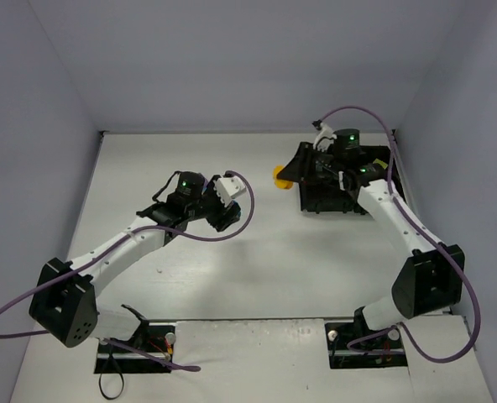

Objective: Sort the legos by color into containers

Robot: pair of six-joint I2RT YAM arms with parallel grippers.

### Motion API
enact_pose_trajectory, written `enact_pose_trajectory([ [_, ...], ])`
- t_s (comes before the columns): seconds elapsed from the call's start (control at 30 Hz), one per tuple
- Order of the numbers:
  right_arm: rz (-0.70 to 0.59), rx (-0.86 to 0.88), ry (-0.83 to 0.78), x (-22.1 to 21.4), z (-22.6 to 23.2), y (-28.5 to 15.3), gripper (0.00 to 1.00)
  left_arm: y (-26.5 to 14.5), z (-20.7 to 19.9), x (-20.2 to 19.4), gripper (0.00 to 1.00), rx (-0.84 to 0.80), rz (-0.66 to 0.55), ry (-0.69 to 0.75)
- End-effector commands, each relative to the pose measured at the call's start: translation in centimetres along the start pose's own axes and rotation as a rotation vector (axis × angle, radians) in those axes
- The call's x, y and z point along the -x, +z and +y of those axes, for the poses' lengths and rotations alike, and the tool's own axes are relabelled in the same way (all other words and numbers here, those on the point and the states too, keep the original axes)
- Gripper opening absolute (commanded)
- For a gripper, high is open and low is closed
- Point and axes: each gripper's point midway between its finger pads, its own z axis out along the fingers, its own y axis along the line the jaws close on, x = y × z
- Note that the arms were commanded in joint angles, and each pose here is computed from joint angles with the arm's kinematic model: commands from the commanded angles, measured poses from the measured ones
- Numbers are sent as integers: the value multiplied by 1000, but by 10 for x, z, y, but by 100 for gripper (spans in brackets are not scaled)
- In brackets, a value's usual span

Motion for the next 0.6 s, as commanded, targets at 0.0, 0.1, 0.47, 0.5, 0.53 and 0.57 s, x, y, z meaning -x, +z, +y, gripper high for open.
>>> enact_pose_trajectory([
  [0.0,-148,-32,-108,46,5,-39,0,-2,1,4,6,-24,-12,-37],
  [0.1,-220,-127,-87,66,-23,-64,0,-3,4,7,6,-9,-21,-43],
  [0.47,-564,-951,303,79,-220,-196,0,-29,19,51,6,106,-175,-108],
  [0.5,-563,-1008,344,72,-238,-200,0,-32,18,54,6,106,-187,-108],
  [0.53,-571,-1041,364,71,-248,-205,0,-34,17,55,6,106,-193,-118],
  [0.57,-570,-1047,388,69,-256,-205,0,-34,17,55,6,109,-196,-123],
])
